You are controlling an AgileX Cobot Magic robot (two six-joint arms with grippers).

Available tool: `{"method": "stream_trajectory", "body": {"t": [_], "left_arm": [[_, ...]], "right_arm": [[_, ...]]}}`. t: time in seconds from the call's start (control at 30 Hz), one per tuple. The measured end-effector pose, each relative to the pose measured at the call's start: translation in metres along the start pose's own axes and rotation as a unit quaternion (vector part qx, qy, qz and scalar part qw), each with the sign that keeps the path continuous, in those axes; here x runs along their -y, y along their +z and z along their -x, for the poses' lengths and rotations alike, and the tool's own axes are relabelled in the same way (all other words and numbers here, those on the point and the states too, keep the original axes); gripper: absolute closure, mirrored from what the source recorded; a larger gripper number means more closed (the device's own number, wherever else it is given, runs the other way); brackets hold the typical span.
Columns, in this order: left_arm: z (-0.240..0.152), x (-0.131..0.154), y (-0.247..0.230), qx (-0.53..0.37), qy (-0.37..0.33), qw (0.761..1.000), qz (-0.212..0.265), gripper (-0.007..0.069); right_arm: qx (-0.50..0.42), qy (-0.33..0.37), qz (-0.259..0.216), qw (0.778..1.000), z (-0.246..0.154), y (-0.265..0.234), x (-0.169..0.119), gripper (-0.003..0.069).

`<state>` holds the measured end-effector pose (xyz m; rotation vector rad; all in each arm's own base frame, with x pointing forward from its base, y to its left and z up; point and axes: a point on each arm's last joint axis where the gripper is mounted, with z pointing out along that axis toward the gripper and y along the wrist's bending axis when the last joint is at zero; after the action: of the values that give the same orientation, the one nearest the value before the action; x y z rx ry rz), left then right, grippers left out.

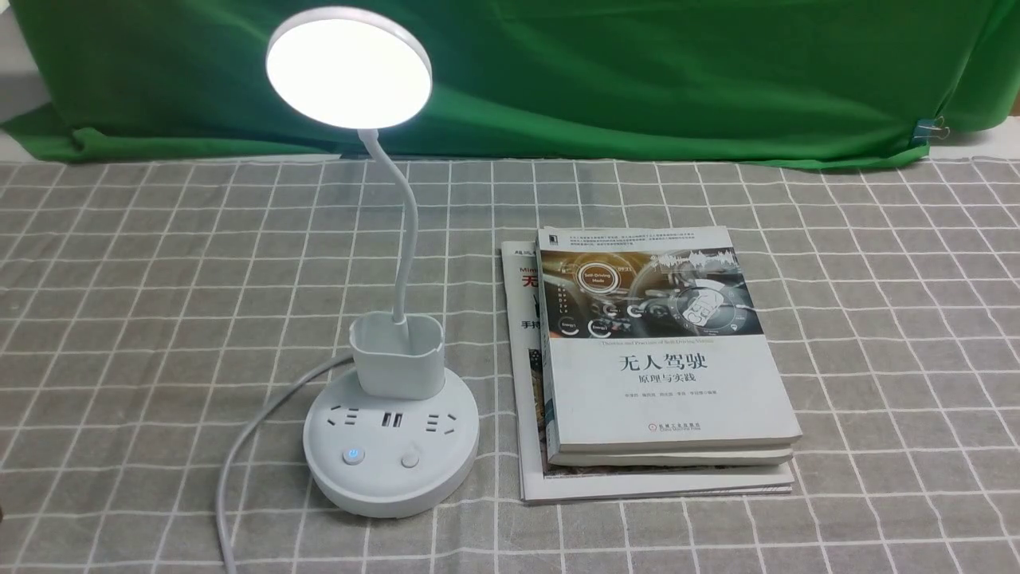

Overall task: Turn off the desk lamp on the grey coffee tablecloth by hand.
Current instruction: 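Press the power button on the round power strip under the lamp with the left gripper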

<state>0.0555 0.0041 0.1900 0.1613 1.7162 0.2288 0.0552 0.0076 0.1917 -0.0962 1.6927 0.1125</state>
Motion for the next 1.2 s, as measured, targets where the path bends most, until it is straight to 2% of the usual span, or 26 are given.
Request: {"method": "stream_trajectory", "body": {"t": [0.13, 0.2, 0.23, 0.27, 0.3, 0.33, 0.53, 0.67, 0.77, 0.83, 0.93, 1.03, 1.1, 1.2], "left_arm": [[0.005, 0.0, 0.0, 0.026, -0.04, 0.999, -0.001, 0.0624], [0.013, 0.0, -0.001, 0.072, -0.169, 0.983, -0.01, 0.0624], [0.016, -0.001, -0.001, 0.088, -0.217, 0.972, -0.013, 0.0624], [0.017, -0.001, -0.002, 0.091, -0.236, 0.967, -0.015, 0.0624], [0.02, -0.003, -0.002, 0.109, -0.302, 0.947, -0.018, 0.0624], [0.021, -0.004, -0.003, 0.119, -0.335, 0.934, -0.019, 0.0624], [0.028, -0.01, -0.005, 0.165, -0.413, 0.896, -0.017, 0.0624], [0.037, -0.009, -0.007, 0.146, -0.416, 0.897, -0.031, 0.0624], [0.067, -0.01, -0.011, 0.092, -0.384, 0.917, -0.049, 0.0624], [0.09, -0.012, -0.006, 0.007, -0.347, 0.936, -0.058, 0.0624], [0.11, -0.013, 0.007, -0.108, -0.302, 0.944, -0.071, 0.0624], [0.121, -0.012, 0.029, -0.222, -0.246, 0.939, -0.094, 0.0624], [0.121, -0.01, 0.051, -0.293, -0.206, 0.927, -0.112, 0.0624], [0.115, -0.008, 0.076, -0.353, -0.175, 0.91, -0.129, 0.0624]], "right_arm": [[0.0, 0.0, 0.0, 1.0, 0.0, 0.0, 0.0, 0.0624], [0.0, 0.0, 0.0, 1.0, 0.0, 0.0, 0.0, 0.0624], [0.0, 0.0, 0.0, 1.0, 0.0, 0.0, 0.0, 0.0624], [0.0, 0.0, 0.0, 1.0, 0.0, 0.0, 0.0, 0.0624], [0.0, 0.0, 0.0, 1.0, 0.0, 0.0, 0.0, 0.0624], [0.0, 0.0, 0.0, 1.0, 0.0, 0.0, 0.0, 0.0624], [0.0, 0.0, 0.0, 1.0, 0.0, 0.0, 0.0, 0.0624], [0.0, 0.0, 0.0, 1.0, 0.0, 0.0, 0.0, 0.0624], [0.0, 0.0, 0.0, 1.0, 0.0, 0.0, 0.0, 0.0624], [0.0, 0.0, 0.0, 1.0, 0.0, 0.0, 0.0, 0.0624], [0.0, 0.0, 0.0, 1.0, 0.0, 0.0, 0.0, 0.0624], [0.0, 0.0, 0.0, 1.0, 0.0, 0.0, 0.0, 0.0624], [0.0, 0.0, 0.0, 1.0, 0.0, 0.0, 0.0, 0.0624], [0.0, 0.0, 0.0, 1.0, 0.0, 0.0, 0.0, 0.0624]]}}
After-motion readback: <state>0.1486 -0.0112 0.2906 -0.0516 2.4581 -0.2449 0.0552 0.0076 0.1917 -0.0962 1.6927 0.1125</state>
